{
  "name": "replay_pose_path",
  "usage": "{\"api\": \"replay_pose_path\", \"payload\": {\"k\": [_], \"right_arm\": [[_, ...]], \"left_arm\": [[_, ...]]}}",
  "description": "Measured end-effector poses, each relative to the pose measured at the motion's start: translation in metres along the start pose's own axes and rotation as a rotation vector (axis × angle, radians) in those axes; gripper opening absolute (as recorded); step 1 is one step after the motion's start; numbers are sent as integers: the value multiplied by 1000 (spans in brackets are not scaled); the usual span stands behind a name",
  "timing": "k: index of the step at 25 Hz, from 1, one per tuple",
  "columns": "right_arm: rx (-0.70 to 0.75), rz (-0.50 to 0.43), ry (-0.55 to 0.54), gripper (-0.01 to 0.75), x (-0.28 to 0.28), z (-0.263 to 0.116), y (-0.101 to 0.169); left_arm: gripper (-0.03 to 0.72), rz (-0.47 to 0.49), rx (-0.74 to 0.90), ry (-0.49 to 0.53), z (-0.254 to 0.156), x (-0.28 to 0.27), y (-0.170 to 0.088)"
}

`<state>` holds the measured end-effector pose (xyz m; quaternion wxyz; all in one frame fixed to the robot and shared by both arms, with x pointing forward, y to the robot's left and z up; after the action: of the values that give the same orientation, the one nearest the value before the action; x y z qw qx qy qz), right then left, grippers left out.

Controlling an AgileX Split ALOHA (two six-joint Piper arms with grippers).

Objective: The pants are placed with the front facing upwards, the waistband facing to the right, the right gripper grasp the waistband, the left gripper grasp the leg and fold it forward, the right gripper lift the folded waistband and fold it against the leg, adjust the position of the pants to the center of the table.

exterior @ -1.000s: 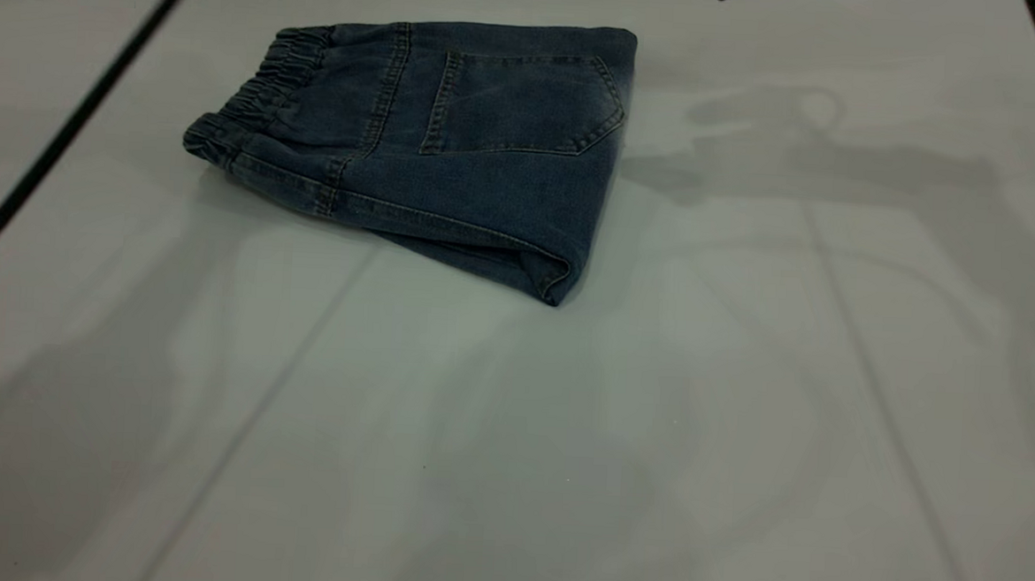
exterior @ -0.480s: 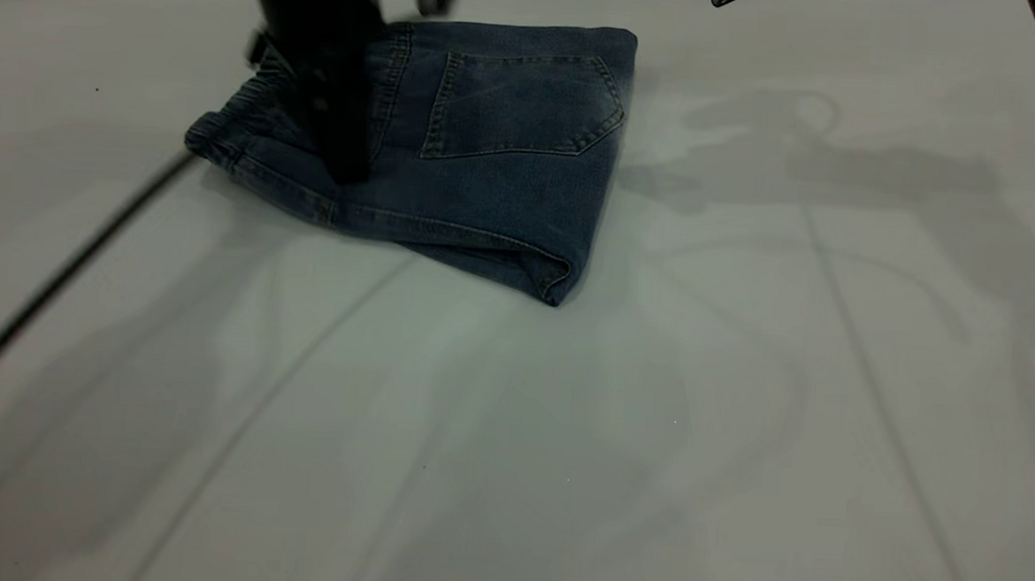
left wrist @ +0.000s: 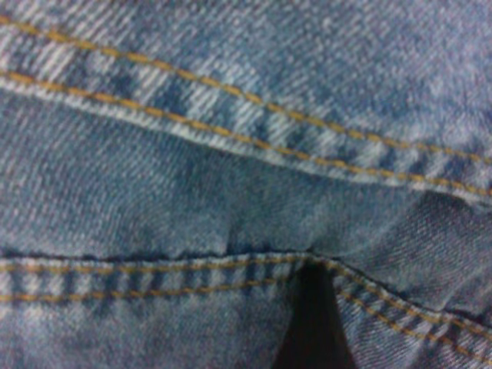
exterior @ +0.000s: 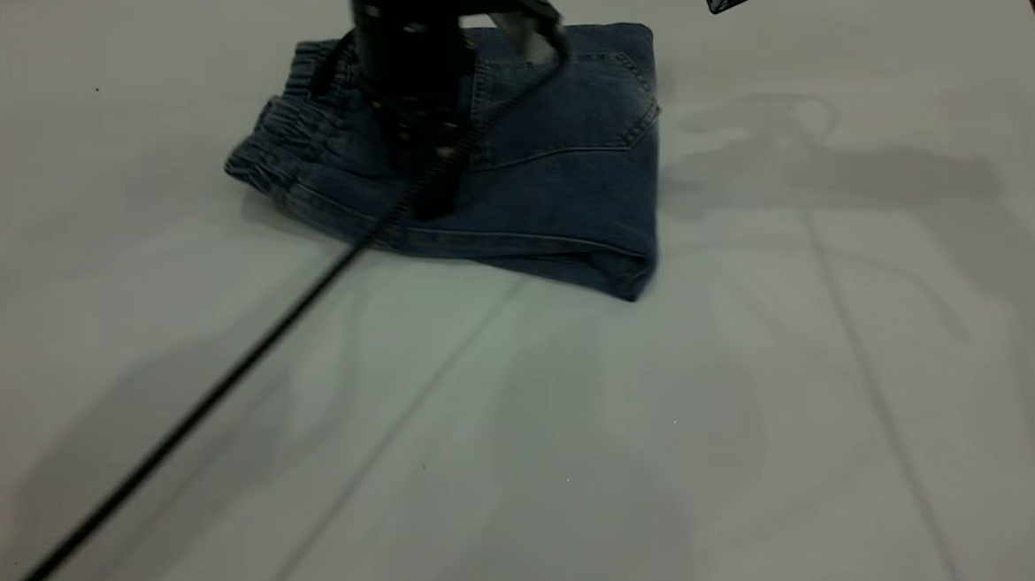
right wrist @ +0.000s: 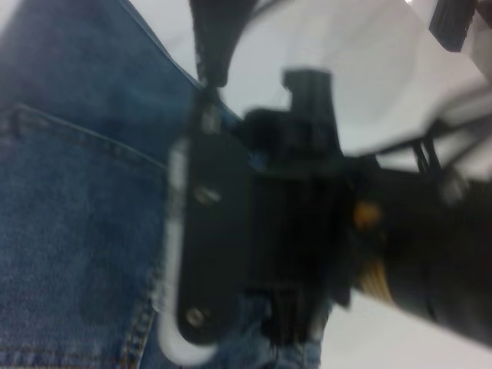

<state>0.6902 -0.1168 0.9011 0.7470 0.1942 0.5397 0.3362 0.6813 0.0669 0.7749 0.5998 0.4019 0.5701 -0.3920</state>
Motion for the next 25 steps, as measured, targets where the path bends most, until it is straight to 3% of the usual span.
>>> {"api": "replay_pose_path", "payload": {"k": [5, 9, 18, 25], "right_arm": [[2, 0, 0, 594, 0, 0, 0], [-2, 1, -3, 594, -2, 1, 1], [-46, 26, -46, 594, -61, 11, 28], [-102, 34, -57, 594, -137, -2, 87]], "left_arm": [[500, 13, -116, 77, 8, -2, -22], [500, 43, -148, 53, 18, -10, -16], [501, 175, -270, -159, 39, -108, 14], [501, 313, -355, -351, 30, -231, 17]]}}
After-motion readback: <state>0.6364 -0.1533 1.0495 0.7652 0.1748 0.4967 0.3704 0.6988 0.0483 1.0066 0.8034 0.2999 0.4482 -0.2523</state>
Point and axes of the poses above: a point on each arm's last joint axis where the gripper is mounted, x pointing out along that axis toward the gripper, y along the wrist's bending axis when the last joint is at zero, z = x × y, the point moved 7 cm from there along x, pointing out along that axis toward the gripper, and after that the axes turned 4 degrees about x, right-handed, at the moved point
